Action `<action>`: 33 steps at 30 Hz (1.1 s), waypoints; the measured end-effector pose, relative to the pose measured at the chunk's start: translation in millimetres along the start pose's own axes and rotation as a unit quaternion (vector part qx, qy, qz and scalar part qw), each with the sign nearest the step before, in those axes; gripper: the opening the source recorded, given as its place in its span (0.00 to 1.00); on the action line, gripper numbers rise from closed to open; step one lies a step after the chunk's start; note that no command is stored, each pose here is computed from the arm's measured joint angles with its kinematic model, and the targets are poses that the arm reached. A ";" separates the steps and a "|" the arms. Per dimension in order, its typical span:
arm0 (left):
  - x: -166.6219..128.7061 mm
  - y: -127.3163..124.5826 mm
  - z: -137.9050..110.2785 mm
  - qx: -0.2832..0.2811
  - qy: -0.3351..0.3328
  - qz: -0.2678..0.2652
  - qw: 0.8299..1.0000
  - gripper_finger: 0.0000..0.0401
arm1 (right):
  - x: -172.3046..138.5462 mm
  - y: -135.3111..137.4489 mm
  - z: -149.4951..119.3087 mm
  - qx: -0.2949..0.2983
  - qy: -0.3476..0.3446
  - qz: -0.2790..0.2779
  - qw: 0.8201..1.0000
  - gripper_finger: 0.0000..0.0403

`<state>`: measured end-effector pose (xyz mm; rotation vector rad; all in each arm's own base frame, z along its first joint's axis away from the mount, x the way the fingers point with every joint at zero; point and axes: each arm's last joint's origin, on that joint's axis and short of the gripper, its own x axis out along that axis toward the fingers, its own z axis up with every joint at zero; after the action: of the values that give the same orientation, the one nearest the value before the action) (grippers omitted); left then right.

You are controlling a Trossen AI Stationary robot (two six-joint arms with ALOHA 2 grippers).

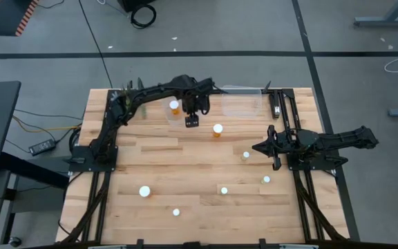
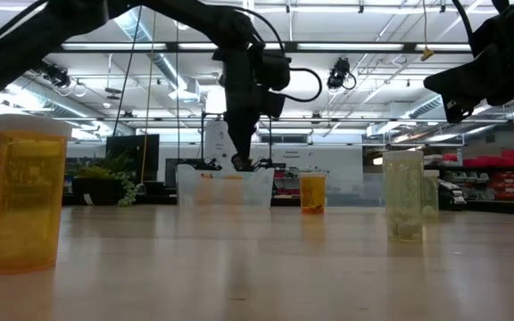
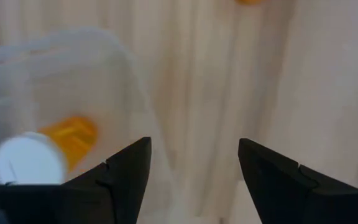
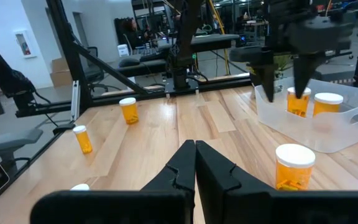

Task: Pick and place medicine bottles into bin by pill shape (circle, oval)
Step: Put the orange capsule bottle into the left transparent bin

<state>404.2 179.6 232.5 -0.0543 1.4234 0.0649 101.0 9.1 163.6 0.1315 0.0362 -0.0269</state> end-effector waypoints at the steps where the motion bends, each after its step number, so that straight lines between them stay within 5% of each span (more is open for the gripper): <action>1: 0.2 -4.4 0.3 0.001 0.005 -0.003 1.000 0.62 | 0.0 0.0 0.1 0.000 0.000 0.000 1.000 0.05; 10: 0.6 -45.6 -2.8 0.010 0.078 -0.030 0.996 0.58 | 0.0 0.0 0.1 0.000 0.000 0.000 1.000 0.05; 18: 19.5 -76.2 -0.8 0.034 0.078 -0.023 0.996 0.58 | 0.0 0.0 0.1 0.000 0.000 0.000 1.000 0.05; 33: 39.7 -74.3 7.5 0.011 -0.017 0.000 1.000 0.58 | 0.0 0.0 0.1 0.000 0.000 0.000 1.000 0.05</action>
<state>423.1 106.7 194.2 -0.0354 1.3894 0.0493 101.0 9.1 163.6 0.1316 0.0357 -0.0270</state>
